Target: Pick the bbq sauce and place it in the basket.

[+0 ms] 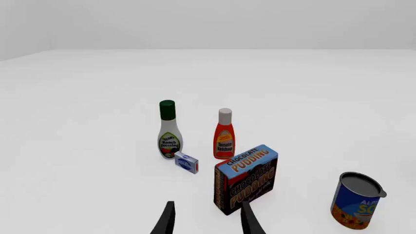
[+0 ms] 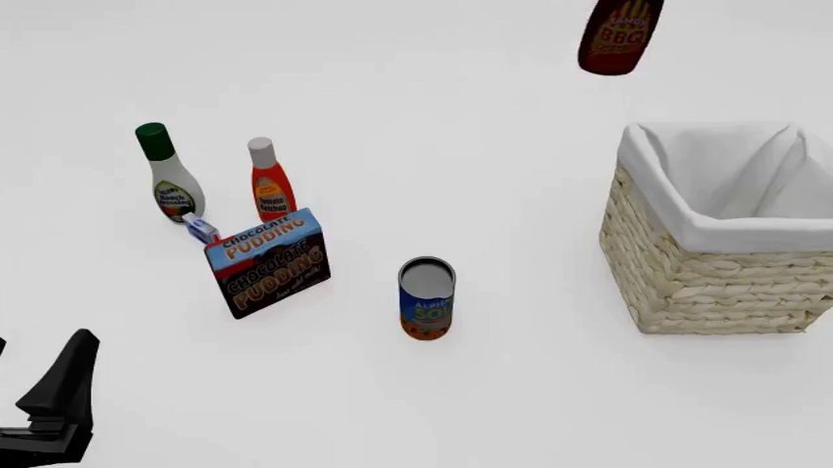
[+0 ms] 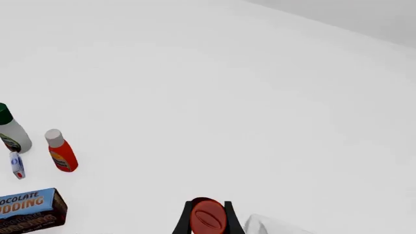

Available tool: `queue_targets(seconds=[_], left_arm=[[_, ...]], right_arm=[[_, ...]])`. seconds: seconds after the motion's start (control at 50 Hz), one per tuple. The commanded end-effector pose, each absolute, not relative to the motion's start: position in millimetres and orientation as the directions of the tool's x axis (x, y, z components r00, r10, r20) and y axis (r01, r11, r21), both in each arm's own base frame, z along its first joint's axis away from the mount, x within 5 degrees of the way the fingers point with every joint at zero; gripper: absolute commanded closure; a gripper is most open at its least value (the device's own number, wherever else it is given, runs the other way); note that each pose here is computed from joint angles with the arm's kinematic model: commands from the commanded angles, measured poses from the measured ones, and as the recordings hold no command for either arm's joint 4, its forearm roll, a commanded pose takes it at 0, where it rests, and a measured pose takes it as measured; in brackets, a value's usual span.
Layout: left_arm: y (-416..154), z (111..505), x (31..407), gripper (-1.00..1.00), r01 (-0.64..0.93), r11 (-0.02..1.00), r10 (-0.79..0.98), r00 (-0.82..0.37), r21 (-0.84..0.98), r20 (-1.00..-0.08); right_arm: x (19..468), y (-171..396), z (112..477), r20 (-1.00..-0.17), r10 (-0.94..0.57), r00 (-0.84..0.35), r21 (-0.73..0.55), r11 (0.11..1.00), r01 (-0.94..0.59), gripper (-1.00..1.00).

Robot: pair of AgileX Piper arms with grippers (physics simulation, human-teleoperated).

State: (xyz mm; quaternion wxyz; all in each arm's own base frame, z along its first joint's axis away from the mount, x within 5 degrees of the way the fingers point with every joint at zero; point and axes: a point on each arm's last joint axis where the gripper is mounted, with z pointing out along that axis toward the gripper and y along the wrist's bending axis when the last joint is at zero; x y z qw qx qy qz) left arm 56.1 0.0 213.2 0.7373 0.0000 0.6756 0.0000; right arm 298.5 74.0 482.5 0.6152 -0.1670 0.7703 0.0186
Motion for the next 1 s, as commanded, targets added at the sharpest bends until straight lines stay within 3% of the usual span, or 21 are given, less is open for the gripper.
queue_targets(seconds=[0.02,0.52,1.0], left_arm=[[0.0,213.2,56.1,-1.00,0.000,1.000,0.000,0.087,0.000,-0.996],[0.0,213.2,56.1,-1.00,0.000,1.000,0.000,0.087,0.000,-0.996],[0.0,213.2,56.1,-1.00,0.000,1.000,0.000,0.087,0.000,-0.996]], right_arm=[[281.5,47.0,486.8,-0.958,-0.215,-0.189,-0.176,0.963,-0.202,1.00],[267.2,8.6,479.8,-0.960,-0.193,-0.205,-0.181,0.981,-0.072,1.00],[270.9,-27.6,440.8,-0.946,-0.159,-0.283,-0.180,0.982,0.049,1.00]])
